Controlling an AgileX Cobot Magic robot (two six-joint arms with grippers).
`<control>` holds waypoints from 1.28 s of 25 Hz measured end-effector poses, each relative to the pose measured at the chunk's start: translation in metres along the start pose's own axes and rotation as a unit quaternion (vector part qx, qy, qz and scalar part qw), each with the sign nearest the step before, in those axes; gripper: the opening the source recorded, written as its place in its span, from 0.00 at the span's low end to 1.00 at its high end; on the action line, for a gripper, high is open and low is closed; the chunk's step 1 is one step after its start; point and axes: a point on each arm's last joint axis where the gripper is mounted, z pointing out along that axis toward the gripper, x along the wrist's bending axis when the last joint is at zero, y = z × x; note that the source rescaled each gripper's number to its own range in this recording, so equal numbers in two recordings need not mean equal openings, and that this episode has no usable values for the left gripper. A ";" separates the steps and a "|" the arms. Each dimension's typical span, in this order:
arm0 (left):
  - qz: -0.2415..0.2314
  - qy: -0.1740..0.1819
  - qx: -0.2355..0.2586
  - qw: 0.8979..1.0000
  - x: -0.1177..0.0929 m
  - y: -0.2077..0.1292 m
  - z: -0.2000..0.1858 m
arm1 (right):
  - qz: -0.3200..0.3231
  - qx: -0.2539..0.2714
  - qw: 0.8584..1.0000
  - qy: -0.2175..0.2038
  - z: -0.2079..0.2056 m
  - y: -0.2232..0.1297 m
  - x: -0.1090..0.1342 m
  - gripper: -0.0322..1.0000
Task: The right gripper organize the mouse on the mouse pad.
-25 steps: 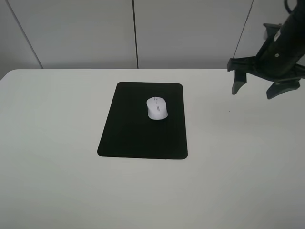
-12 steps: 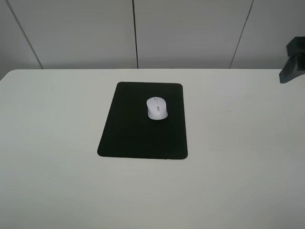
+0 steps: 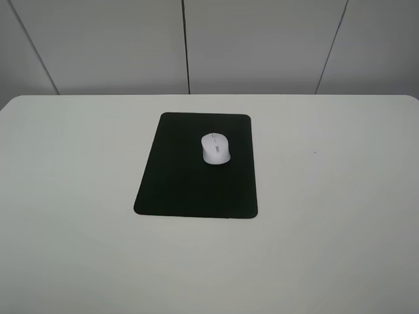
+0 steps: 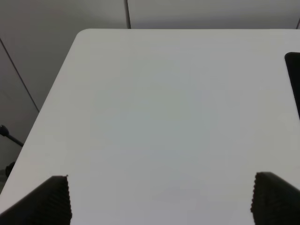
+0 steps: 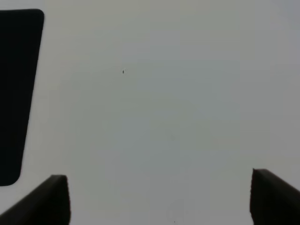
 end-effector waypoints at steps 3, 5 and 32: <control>0.000 0.000 0.000 1.000 0.000 0.000 0.000 | -0.007 -0.027 0.999 0.017 -0.009 -0.026 -0.002 0.80; 0.000 0.000 0.000 1.000 0.000 0.000 0.000 | -0.012 -0.040 0.999 0.027 -0.013 -0.041 -0.003 0.80; 0.000 0.000 0.000 1.000 0.000 0.000 0.000 | -0.008 -0.154 0.988 0.024 -0.031 -0.107 -0.020 0.80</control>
